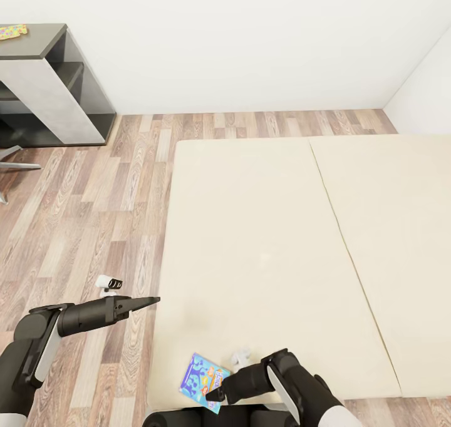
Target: Put all the toys in the child's room - the three board games (two on the bed and one on the table), the two jigsaw puzzles on the table, and the tennis ball on the table - inside the toy box on the table in the child's room.
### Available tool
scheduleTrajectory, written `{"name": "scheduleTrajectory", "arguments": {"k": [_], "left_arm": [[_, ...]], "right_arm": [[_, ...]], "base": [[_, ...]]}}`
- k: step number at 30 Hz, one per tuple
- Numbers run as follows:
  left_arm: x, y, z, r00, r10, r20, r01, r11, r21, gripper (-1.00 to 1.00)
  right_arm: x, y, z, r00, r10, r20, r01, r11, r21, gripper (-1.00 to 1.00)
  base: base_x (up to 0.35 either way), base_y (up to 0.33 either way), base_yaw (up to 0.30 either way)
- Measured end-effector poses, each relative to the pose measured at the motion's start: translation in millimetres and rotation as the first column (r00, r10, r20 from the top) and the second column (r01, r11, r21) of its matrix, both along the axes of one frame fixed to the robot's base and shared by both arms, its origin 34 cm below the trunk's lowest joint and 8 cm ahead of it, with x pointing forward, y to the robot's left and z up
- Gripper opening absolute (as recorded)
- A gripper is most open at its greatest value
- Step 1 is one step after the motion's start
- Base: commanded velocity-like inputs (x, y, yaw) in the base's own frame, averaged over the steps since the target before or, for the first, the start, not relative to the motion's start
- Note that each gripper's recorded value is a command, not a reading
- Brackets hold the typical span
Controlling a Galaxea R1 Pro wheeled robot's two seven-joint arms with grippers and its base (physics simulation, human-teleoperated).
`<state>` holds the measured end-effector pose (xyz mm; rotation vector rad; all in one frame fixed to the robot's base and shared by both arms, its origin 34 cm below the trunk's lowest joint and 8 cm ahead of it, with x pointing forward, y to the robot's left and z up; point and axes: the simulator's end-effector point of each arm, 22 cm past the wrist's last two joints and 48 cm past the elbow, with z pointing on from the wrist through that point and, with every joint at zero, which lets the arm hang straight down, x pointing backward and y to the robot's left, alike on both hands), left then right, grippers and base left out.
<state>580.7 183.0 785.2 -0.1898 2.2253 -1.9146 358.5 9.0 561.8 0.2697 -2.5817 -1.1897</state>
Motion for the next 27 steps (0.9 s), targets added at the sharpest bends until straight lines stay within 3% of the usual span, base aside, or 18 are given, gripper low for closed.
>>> {"name": "scheduleTrajectory", "arguments": {"k": [27], "left_arm": [[0.0,0.0,0.0,1.0,0.0,0.0,0.0,1.0,0.0,1.0]], "right_arm": [[33.5,0.1,-1.6,0.999,0.0,0.052,0.0,1.0,-0.002,1.0]], "base": [[0.0,0.0,0.0]]}}
